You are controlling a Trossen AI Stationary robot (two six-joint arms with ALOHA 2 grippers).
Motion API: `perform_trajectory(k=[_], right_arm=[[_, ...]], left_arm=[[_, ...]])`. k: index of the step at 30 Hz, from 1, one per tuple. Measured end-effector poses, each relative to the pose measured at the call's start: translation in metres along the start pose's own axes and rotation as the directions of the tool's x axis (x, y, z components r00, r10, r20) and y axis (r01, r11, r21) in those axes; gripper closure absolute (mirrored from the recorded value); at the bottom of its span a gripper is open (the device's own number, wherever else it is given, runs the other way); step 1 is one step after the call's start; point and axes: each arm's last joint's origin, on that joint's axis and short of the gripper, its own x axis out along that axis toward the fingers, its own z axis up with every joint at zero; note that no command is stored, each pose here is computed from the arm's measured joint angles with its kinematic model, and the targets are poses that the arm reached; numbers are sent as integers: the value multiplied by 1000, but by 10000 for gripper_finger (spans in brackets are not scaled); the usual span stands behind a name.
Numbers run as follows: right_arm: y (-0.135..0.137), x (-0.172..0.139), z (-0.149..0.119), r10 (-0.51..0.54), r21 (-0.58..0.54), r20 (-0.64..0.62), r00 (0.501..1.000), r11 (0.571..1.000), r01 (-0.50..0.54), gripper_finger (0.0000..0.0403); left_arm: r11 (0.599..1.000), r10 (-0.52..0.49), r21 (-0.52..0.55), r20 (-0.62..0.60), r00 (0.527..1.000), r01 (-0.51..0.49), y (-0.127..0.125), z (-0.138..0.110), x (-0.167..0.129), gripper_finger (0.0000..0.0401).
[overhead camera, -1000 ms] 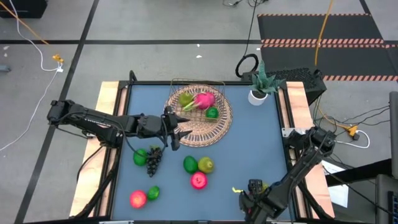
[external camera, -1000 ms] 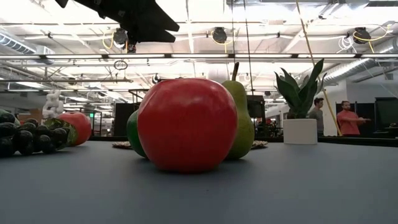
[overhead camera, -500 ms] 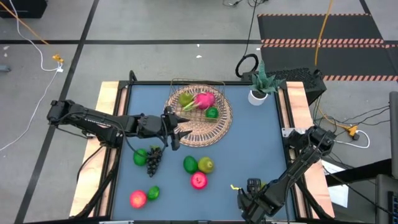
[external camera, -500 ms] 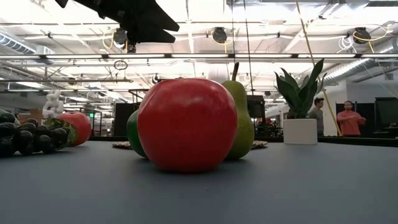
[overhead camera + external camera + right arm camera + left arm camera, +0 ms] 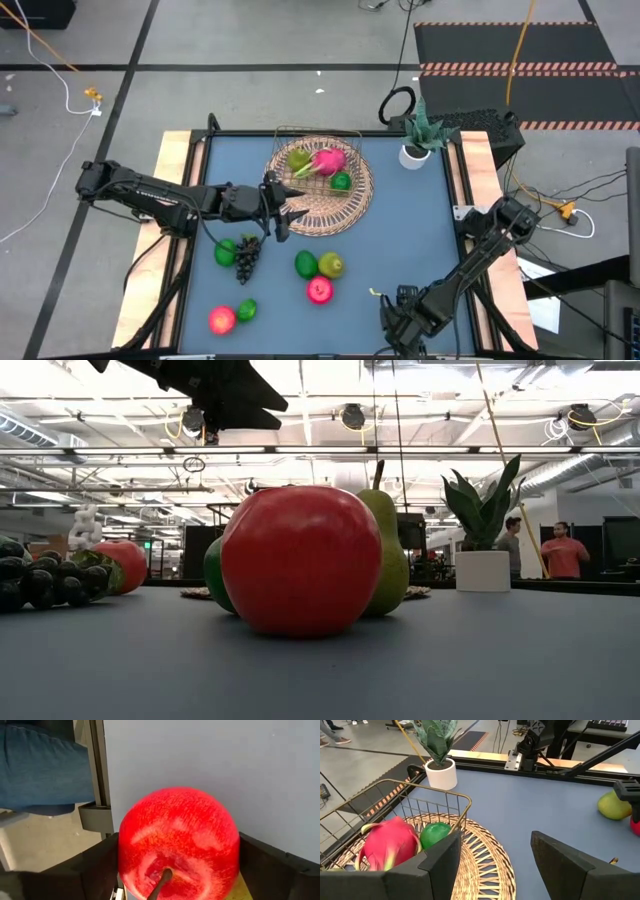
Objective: Build produce basket
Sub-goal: Put the red apple into the gold wire basket
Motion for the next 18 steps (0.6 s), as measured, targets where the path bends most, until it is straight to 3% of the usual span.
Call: perform_trajectory(k=[7, 10, 15, 18], right_arm=[[-6, -35, -8, -3, -6, 145, 989, 1000, 4, 69], [-12, -59, -11, -28, 2, 290, 957, 1000, 29, 69], [-36, -104, -8, -103, -42, 536, 838, 988, 148, 68], [-62, -131, 10, -188, -29, 683, 705, 959, 284, 65]], left_arm=[[1000, 0, 3, 0, 1000, 0, 0, 0, 0, 158], [999, 0, 46, -1, 1000, 0, 0, 0, 0, 158], [983, 46, 175, 10, 999, -47, 6, 1, 2, 158], [972, 121, 202, 21, 992, -123, 14, 3, 3, 158]])
